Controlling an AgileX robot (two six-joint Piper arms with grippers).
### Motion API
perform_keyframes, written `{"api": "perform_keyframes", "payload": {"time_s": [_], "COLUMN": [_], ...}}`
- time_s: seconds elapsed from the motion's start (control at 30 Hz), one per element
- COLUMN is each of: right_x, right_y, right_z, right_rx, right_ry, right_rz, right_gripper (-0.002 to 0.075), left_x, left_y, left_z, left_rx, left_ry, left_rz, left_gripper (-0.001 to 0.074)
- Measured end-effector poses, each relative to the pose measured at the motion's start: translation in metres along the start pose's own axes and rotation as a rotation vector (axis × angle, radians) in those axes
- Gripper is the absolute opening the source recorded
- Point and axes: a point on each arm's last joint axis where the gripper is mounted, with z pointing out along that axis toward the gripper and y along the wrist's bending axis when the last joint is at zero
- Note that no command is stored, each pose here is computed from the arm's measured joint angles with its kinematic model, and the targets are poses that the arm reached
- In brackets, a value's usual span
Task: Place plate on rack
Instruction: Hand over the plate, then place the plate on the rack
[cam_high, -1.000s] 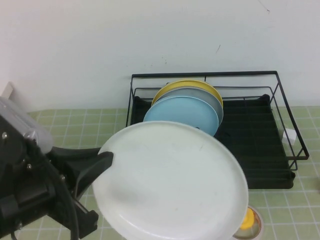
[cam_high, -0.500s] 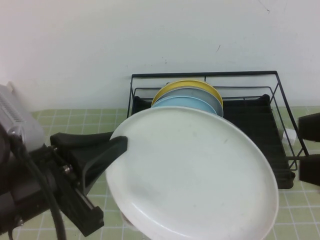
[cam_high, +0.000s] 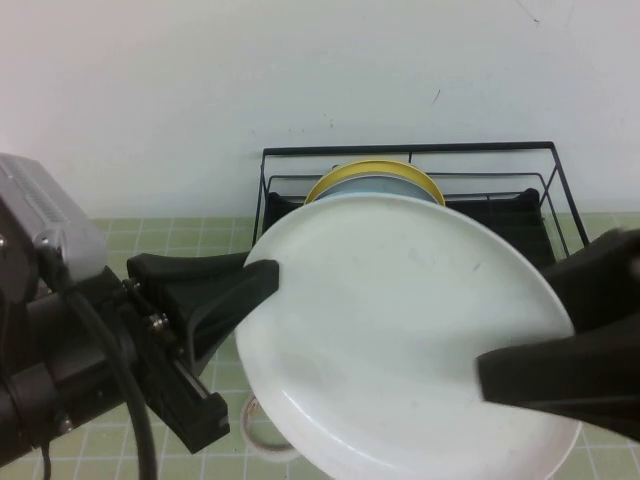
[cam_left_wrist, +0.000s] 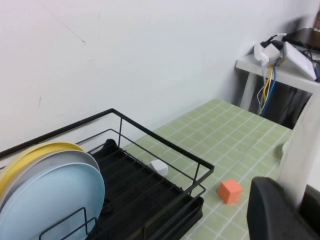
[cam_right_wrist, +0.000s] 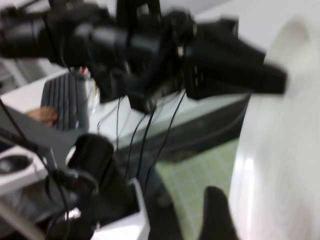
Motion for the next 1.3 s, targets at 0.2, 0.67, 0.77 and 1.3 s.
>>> {"api": "perform_keyframes", "payload": {"time_s": [0.2,0.67,0.77,1.3], "right_x": [0.011,0.014,0.016,-0.038], "right_y": [-0.024,-0.048,-0.059,-0.168], "right_z": [0.024,0.030,0.027,0.053], "right_rx": [0.008,0.198,0.287,0.290], "right_ry": [0.089,0.116,0.162,0.289], "right_rz": [0.054,-0.141,-0.245,-0.639], "right_gripper": [0.0203,0.0148,0.0148,0.0147], "left_x": [0.000,-0.004,-0.006,0.048], "left_y": [0.001,-0.002,0.000,-0.003], "left_z": [0.000,-0.006,-0.015,-0.088], "left_rx": [-0.008,-0.015,-0.074,-0.315], "left_ry": [-0.002,-0.031,-0.058,-0.220], "left_rz": [0.007,-0.009,-0.002,-0.223], "left_gripper": [0.0011,0.0412,0.0429,0.0008]}}
